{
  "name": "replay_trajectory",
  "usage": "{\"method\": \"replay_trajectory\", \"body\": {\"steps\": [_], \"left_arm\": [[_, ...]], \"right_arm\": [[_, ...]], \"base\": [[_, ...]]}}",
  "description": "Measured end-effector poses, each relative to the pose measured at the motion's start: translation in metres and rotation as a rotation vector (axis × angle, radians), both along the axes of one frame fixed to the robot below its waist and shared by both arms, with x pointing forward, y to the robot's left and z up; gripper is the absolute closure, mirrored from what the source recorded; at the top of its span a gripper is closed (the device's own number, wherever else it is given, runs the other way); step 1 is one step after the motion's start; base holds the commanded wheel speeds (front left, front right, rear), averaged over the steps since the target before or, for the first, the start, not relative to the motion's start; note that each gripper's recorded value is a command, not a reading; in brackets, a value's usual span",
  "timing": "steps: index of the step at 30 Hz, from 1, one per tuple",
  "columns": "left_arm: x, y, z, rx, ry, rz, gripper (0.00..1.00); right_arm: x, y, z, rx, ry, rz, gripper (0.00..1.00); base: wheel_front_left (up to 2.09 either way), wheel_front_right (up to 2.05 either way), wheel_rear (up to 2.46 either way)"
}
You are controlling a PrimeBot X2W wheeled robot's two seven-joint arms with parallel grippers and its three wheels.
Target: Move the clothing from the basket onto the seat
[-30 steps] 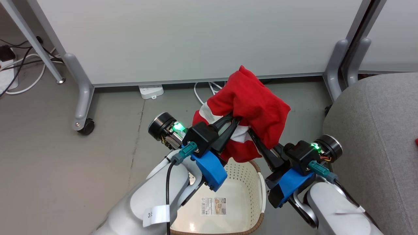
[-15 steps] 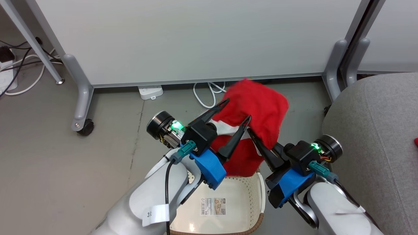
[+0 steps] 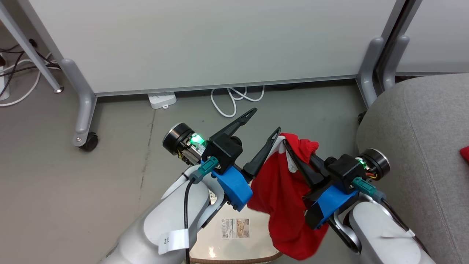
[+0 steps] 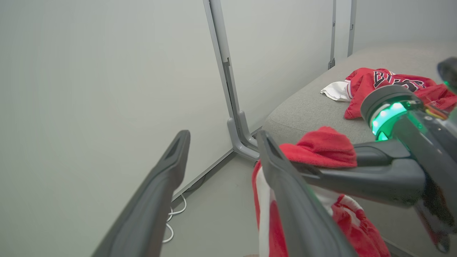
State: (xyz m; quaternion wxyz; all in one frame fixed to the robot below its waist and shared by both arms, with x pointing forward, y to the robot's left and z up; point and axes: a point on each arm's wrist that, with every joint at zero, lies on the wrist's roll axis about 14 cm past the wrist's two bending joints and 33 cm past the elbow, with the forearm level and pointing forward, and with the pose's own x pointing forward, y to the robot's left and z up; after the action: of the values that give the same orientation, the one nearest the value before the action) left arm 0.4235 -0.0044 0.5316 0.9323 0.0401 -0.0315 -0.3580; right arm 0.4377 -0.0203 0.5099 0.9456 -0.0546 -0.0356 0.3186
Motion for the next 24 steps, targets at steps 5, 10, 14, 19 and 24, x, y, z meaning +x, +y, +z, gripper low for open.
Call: {"method": "replay_trajectory", "body": {"steps": [5, 10, 14, 19, 24], "left_arm": [[0.002, -0.007, -0.004, -0.004, 0.009, -0.019, 0.00], [0.005, -0.018, -0.009, -0.005, 0.017, -0.051, 0.00], [0.007, -0.029, -0.013, -0.005, 0.020, -0.085, 0.00], [0.008, -0.049, -0.022, -0.006, 0.035, -0.145, 0.00], [0.008, -0.069, -0.029, -0.011, 0.048, -0.203, 0.00]], "right_arm": [[0.005, -0.014, -0.002, 0.003, 0.003, -0.041, 1.00], [0.013, -0.036, 0.000, 0.008, -0.004, -0.102, 1.00], [0.021, -0.054, 0.006, 0.016, -0.025, -0.156, 1.00], [0.028, -0.089, 0.009, 0.016, -0.039, -0.251, 1.00], [0.029, -0.121, 0.011, 0.006, -0.052, -0.334, 1.00]], "base": [[0.00, 0.00, 0.00], [0.00, 0.00, 0.00], [0.00, 0.00, 0.00], [0.00, 0.00, 0.00], [0.00, 0.00, 0.00]]}}
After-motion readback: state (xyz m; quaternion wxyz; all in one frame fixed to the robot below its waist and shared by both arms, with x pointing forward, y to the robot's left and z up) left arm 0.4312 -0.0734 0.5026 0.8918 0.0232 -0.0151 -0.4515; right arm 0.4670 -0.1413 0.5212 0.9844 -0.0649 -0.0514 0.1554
